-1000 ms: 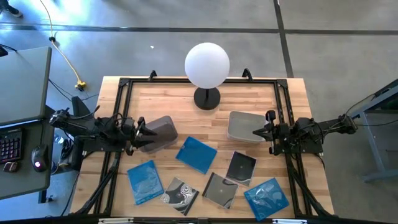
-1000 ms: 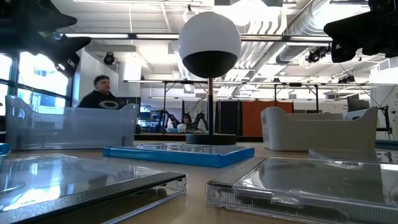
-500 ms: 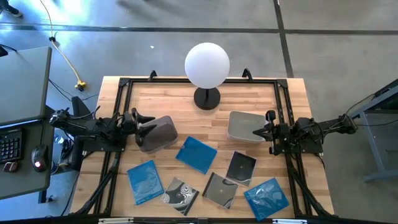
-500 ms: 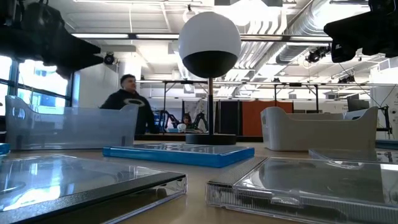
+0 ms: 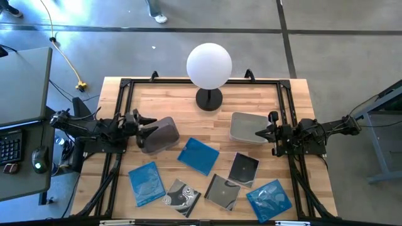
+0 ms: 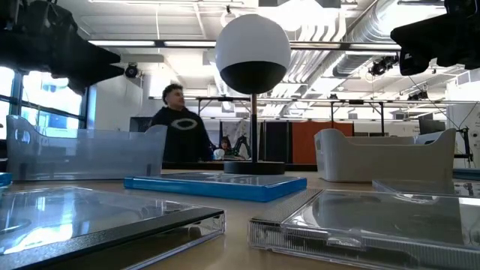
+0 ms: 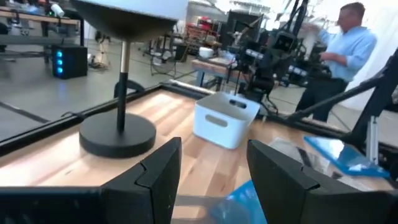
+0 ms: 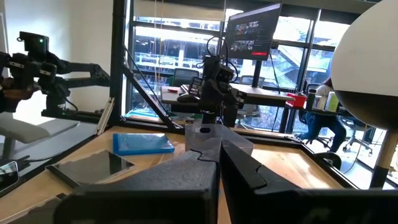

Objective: Pick & place jewel cases by type
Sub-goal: Put the top blue cd case into the black bin

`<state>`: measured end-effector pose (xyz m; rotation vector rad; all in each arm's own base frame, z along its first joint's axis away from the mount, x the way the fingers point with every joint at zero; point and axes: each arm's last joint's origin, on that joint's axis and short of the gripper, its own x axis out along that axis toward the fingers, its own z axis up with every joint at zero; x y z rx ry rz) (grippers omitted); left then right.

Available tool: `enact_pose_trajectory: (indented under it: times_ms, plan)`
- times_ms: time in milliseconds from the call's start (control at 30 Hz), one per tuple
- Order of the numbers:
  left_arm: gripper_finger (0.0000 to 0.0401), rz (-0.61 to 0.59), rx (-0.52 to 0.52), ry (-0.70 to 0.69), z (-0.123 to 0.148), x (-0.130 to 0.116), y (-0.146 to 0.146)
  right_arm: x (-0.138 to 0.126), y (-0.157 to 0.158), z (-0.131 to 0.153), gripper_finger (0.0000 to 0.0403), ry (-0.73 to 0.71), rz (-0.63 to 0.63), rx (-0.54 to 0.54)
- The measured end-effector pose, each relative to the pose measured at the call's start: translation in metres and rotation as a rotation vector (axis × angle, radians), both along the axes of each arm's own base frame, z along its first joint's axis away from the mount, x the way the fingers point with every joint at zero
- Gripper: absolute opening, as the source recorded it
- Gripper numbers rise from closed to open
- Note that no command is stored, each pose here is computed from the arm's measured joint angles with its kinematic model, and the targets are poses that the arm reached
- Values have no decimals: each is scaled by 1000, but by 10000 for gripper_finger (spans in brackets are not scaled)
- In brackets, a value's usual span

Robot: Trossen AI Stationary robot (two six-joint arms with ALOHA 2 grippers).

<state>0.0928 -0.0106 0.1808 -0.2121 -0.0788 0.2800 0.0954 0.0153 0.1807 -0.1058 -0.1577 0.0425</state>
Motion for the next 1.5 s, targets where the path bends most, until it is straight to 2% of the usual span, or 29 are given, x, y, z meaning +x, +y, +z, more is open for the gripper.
enact_pose_trajectory:
  times_ms: [200, 500, 767, 967, 1167, 1500]
  plan:
    - [182, 48, 58, -18, 36, -7, 3, 0, 0, 0, 7, -1, 1, 0]
    - [182, 155, 86, 193, 73, -9, 6, 0, 0, 0, 5, -1, 0, -2]
    - [182, 161, 105, 247, 72, 4, 3, 0, 0, 0, 7, 0, 0, 0]
    - [182, 227, 125, 287, 69, 11, 2, 0, 0, 0, 8, 0, 0, -1]
    - [182, 208, 134, 316, 66, 16, 0, 0, 0, 0, 9, 0, 0, -1]
    - [182, 265, 101, 264, 70, 30, -3, 0, 0, 1, 6, -9, -4, -2]
